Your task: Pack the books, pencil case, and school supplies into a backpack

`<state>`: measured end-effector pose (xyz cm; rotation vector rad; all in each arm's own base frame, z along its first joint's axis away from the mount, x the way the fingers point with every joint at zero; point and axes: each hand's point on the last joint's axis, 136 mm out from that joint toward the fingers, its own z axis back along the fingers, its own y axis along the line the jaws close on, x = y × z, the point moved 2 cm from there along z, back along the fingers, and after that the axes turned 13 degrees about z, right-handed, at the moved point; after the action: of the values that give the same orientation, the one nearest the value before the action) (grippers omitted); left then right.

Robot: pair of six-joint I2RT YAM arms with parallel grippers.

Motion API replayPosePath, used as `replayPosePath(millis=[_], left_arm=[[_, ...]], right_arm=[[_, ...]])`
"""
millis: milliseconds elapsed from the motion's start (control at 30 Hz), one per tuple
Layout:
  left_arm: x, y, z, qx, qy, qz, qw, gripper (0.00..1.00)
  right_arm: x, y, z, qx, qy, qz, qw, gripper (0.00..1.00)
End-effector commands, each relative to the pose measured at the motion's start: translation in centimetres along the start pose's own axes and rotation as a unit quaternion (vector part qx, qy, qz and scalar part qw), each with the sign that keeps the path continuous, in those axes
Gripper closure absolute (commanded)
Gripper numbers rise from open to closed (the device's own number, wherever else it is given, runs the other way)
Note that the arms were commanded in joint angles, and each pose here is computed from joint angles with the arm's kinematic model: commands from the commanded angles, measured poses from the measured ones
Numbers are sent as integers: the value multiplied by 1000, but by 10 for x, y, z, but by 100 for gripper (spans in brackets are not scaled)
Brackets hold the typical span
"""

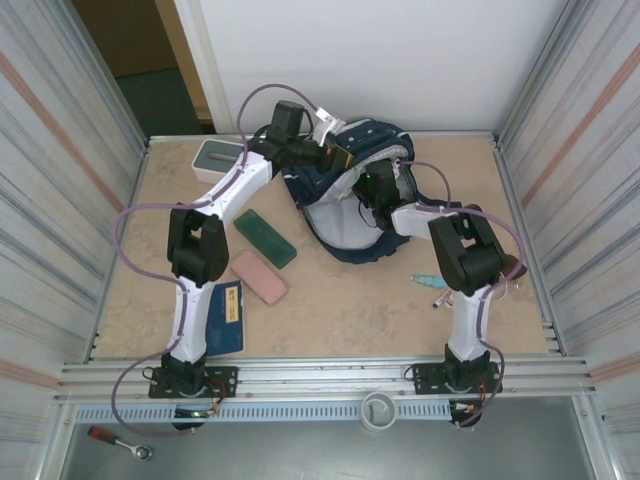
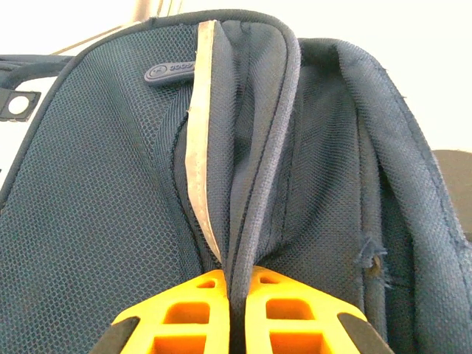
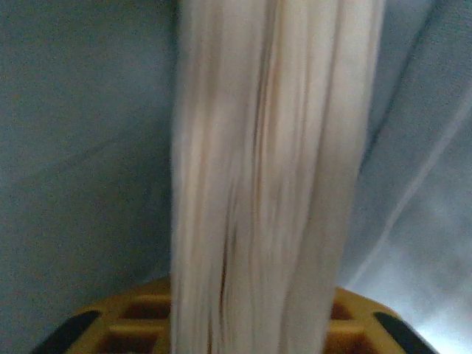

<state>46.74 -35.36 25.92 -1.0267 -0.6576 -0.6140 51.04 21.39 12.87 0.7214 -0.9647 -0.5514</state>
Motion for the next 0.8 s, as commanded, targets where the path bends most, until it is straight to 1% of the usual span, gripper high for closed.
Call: replayPosePath(millis=[0, 33, 100, 200, 267, 300, 367, 433, 467, 533, 600, 633, 667, 700, 767], left_arm=[[39, -32, 16, -46, -47, -52, 996, 100], [39, -30, 15, -46, -48, -48, 997, 100], [38, -25, 12, -43, -51, -44, 997, 100], [35, -16, 4, -42, -49, -24, 998, 100], [29, -8, -3, -35, -43, -14, 998, 100], [25, -1, -7, -25, -42, -10, 999, 93], [11, 17, -18, 6, -33, 12, 999, 73], [1, 23, -20, 31, -19, 20, 999, 52], [-4, 25, -18, 51, -15, 17, 998, 44], [-4, 22, -1, 104, -24, 1, 994, 35], [-10, 20, 28, 173, -35, -2, 984, 28], [-18, 21, 45, 214, -44, 9, 976, 24], [-27, 24, 64, 258, -59, 27, 964, 20], [-39, 26, 78, 286, -74, 44, 954, 18], [-70, 21, 103, 305, -105, 78, 943, 16]], right_arm=[[17, 9, 4, 21, -31, 9, 999, 61], [17, 8, 16, 18, -28, 33, 999, 57], [17, 4, 43, 15, -21, 63, 998, 53], [14, -3, 91, 8, -2, 104, 995, 51], [12, -12, 125, -14, 12, 139, 990, 49], [13, -16, 141, -28, 11, 154, 988, 49], [16, -24, 174, -52, -4, 203, 978, 47], [20, -31, 200, -76, -20, 244, 967, 46], [21, -29, 211, -76, -23, 266, 961, 45], [16, -27, 225, -71, -8, 308, 949, 40], [3, -23, 232, -61, 21, 347, 936, 34], [-6, -20, 234, -56, 37, 364, 929, 31], [-18, -18, 235, -48, 55, 379, 923, 28], [-29, -14, 236, -36, 71, 389, 918, 27], [-57, -6, 235, -7, 111, 401, 909, 24]])
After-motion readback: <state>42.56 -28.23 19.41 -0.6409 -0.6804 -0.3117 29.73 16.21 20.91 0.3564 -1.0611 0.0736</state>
